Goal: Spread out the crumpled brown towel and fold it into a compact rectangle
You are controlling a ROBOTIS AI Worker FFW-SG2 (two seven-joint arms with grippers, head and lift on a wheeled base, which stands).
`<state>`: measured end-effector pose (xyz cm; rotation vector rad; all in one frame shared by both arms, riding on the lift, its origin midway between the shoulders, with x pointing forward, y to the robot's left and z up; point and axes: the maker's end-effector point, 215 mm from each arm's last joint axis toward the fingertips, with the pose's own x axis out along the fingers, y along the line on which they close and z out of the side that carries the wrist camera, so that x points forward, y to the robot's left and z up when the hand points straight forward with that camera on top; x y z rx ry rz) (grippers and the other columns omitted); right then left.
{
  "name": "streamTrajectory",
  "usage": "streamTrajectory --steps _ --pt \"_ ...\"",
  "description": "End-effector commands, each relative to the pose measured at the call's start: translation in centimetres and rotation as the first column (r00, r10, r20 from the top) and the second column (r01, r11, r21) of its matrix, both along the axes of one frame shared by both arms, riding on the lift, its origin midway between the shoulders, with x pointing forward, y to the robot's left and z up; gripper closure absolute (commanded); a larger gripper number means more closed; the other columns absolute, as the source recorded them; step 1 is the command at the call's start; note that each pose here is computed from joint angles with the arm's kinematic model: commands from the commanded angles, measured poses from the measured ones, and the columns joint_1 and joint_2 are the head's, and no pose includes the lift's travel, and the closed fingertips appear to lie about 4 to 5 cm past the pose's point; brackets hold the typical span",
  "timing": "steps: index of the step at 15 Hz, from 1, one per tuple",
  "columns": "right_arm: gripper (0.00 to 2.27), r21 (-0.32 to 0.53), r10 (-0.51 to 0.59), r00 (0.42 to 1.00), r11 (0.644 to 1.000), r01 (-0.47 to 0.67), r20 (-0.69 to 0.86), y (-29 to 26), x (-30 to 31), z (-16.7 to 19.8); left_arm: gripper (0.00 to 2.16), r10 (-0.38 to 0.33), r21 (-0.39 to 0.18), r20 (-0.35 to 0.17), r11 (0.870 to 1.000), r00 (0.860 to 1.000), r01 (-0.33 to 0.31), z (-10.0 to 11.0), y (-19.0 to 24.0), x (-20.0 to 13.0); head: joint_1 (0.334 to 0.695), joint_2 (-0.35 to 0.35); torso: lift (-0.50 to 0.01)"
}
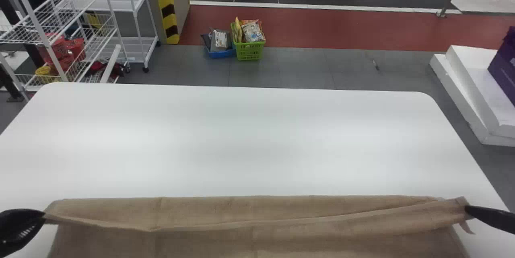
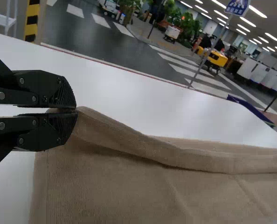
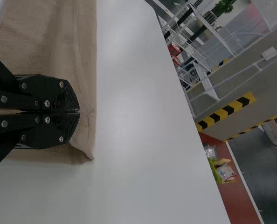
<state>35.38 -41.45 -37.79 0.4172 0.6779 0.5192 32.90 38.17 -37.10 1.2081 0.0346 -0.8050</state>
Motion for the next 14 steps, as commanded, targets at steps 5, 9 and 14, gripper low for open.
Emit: streamTrajectory --steps 5,9,14 --pt "1.11 -0.004 -0.009 1.000 1.000 0.009 0.012 -0.6 -0.1 0.4 1.06 -0.120 0.075 0.046 0.990 0.992 0.117 -0.7 -2.3 -2.8 0.695 -0.086 -0.127" --pt "1.11 -0.003 -0.028 0.999 1.000 0.028 0.028 -1.2 -0.2 1.4 1.06 -0.174 0.113 0.058 0.980 0.983 0.167 -1.0 -3.1 -4.2 0.695 -0.116 -0.127" --pt "1.11 0.038 -0.073 0.997 0.997 0.072 0.040 -2.6 -0.8 2.9 1.06 -0.205 0.166 0.075 0.968 0.976 0.191 -0.6 -2.6 -5.8 0.695 -0.149 -0.127"
